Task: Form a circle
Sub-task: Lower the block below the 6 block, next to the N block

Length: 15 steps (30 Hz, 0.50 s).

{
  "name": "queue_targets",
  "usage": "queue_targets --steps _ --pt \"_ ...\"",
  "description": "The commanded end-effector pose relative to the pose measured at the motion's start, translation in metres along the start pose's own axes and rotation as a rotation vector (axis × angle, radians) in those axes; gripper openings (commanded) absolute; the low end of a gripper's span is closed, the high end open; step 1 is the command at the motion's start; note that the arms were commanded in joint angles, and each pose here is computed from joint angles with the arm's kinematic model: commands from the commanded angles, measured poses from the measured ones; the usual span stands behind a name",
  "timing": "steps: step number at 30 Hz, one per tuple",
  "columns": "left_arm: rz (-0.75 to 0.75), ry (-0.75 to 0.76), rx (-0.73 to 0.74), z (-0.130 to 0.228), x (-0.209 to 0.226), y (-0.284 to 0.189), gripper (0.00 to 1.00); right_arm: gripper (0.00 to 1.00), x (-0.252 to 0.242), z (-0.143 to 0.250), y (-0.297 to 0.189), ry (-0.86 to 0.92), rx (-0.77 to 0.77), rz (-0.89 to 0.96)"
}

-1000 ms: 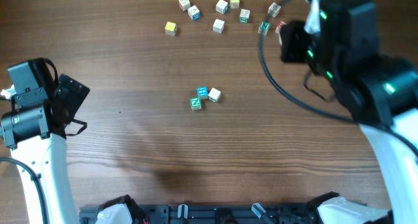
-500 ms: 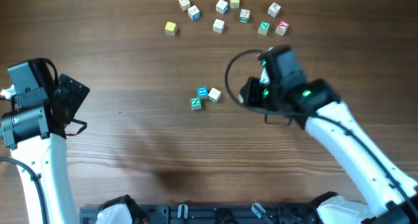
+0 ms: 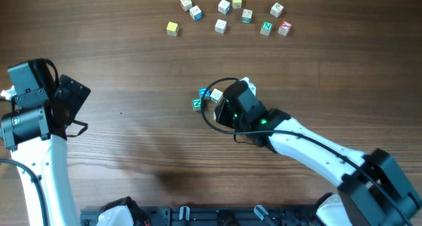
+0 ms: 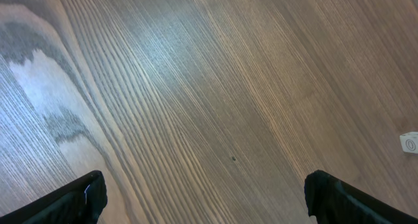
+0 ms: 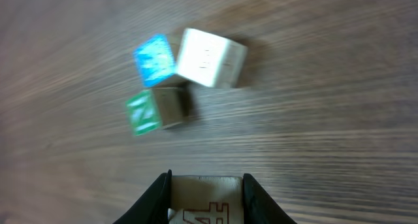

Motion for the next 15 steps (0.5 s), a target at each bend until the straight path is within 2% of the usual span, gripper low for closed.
queue_targets --steps 1,9,15 --pt "-0.001 -0.02 -0.019 -0.0034 0.0012 -0.0032 1.0 0.3 -0.0122 0.0039 0.0147 0.123 -0.031 0.094" --pt "-0.02 -0.015 -0.003 -0.0027 -0.0001 0.0037 1.0 0.3 -0.0137 -0.0027 0.0142 0.145 -0.09 0.114" --pt "-0.021 -0.014 -0.002 -0.0026 -0.0002 0.0041 1.0 0.3 -0.0104 -0.0025 0.0215 0.083 -0.08 0.087"
Point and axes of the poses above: each gripper's point midway between its finger pads, its own y axis out along the fingers, its own x axis along the line the jaws close on, z = x × y, the point moved 7 cm from there along -y, back along the fingers, and after that the axes turned 10 degrees about -y, right-handed, at the moved point
